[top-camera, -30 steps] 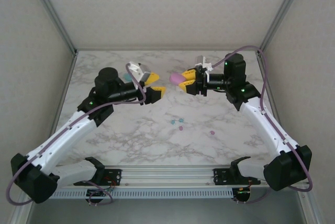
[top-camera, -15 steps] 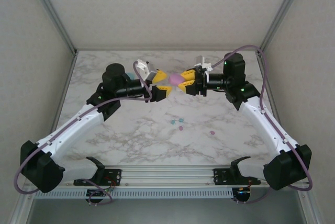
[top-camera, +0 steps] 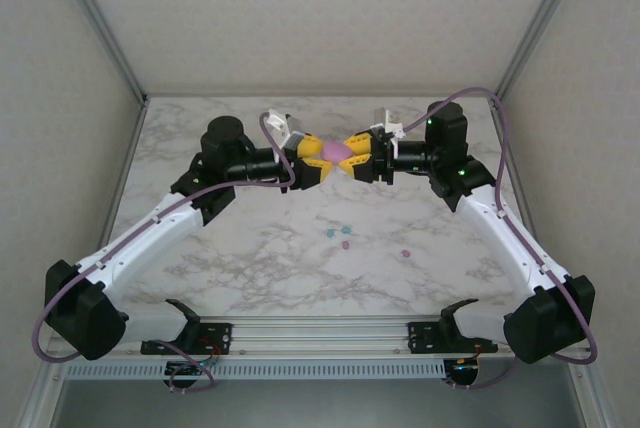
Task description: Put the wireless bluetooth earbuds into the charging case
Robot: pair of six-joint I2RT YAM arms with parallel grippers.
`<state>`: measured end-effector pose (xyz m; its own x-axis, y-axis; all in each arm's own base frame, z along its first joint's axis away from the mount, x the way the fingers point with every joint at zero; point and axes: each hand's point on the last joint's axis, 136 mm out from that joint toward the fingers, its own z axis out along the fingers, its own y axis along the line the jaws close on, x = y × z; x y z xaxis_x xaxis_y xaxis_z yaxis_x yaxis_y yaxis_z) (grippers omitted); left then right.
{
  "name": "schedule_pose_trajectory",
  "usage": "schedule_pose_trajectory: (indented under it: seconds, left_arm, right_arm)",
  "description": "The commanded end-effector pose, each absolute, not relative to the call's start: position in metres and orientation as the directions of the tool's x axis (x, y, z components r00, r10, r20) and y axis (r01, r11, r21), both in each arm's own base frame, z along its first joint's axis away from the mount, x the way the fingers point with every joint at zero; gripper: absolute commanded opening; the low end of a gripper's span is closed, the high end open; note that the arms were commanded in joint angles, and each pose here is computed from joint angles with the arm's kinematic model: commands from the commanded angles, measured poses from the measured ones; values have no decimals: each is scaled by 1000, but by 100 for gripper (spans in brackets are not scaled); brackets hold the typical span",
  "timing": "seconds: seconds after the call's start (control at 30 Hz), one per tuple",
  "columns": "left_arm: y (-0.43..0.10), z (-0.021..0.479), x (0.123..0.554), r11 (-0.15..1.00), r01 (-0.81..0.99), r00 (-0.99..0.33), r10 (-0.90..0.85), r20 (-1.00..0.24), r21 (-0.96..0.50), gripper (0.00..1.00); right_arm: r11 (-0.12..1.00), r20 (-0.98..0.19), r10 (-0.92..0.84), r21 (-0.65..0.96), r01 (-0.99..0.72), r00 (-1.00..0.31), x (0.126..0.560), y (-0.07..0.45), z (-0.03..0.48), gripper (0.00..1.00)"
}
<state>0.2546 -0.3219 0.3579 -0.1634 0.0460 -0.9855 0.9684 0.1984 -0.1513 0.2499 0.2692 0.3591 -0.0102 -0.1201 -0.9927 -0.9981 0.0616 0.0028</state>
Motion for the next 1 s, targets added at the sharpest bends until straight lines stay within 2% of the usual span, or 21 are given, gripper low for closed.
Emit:
schedule_pose_trajectory:
  seconds: [0.0, 0.23, 0.47, 0.67, 0.87, 0.9, 0.97]
  left_arm:
    - [-327, 380, 247, 145, 982, -128, 11, -992, -125, 50]
    - [-332, 375, 245, 133, 983, -132, 30, -991, -127, 48]
    - [-335, 375, 243, 122, 985, -124, 42, -991, -118, 36]
    - [-336, 372, 238, 103, 989, -114, 67, -991, -106, 39]
    - [-338, 371, 232, 77, 992, -102, 91, -991, -95, 28]
    - [-338, 370, 230, 73, 993, -98, 94, -991, -92, 29]
    - [-338, 370, 228, 67, 994, -95, 105, -990, -88, 43]
  right_arm:
    - [32, -994, -100, -52, -998, 48, 242, 271, 365, 30]
    - [28, -994, -96, -48, -998, 45, 242, 273, 366, 30]
    - [16, -995, -94, -43, -999, 42, 240, 274, 366, 31]
    - [21, -995, -95, -20, -1000, 18, 242, 276, 365, 31]
    - [21, -994, -104, 16, -1000, -19, 245, 277, 365, 33]
    - [19, -994, -105, 21, -1000, -23, 245, 277, 365, 32]
    - [7, -994, -103, 21, -1000, -22, 244, 278, 367, 32]
